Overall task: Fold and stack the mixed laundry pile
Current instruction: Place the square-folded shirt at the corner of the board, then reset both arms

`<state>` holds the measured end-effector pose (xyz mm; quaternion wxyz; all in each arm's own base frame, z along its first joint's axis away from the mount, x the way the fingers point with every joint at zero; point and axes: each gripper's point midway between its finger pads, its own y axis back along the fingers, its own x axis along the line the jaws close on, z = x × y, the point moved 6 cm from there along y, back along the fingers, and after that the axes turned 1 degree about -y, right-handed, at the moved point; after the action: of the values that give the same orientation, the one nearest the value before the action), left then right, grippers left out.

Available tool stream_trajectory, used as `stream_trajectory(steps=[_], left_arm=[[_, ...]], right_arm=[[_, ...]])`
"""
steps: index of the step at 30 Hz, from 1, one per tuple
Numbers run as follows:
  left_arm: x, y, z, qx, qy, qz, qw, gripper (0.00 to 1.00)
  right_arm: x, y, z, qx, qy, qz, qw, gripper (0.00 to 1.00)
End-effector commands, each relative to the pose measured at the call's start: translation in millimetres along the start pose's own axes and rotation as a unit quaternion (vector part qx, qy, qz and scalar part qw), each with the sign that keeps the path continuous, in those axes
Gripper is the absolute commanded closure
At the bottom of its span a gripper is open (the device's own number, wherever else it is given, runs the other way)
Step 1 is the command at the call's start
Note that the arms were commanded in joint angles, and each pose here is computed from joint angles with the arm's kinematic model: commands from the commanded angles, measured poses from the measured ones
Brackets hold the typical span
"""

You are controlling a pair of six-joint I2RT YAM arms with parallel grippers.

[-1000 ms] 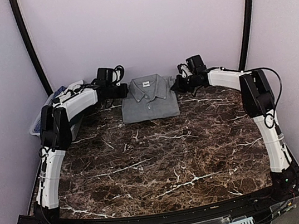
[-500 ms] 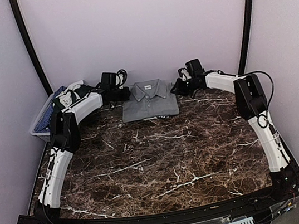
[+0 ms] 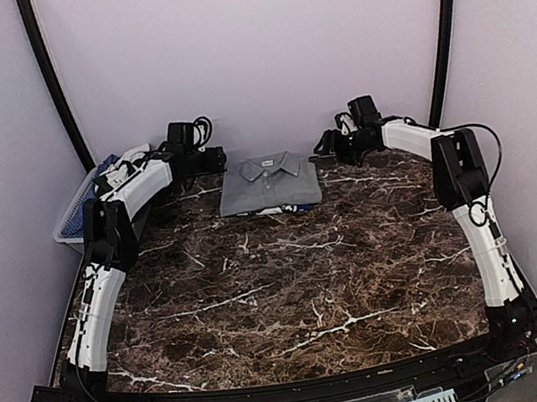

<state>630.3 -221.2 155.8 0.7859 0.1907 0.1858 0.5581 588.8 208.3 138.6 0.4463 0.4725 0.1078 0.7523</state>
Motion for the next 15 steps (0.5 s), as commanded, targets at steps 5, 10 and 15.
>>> stream_trajectory(steps=[5,10,15], left_arm=[[-15,114,101,-0.049,0.013,-0.016,0.999,0.01],[-20,173,122,-0.043,0.024,-0.020,0.999,0.01],[-21,226,119,-0.016,0.039,-0.020,0.999,0.01]], right_arm=[[81,110,50,-0.081,0.082,0.052,0.992,0.02],[109,157,47,-0.090,0.110,0.075,0.987,0.01],[127,200,24,-0.086,0.136,0.082,0.984,0.01]])
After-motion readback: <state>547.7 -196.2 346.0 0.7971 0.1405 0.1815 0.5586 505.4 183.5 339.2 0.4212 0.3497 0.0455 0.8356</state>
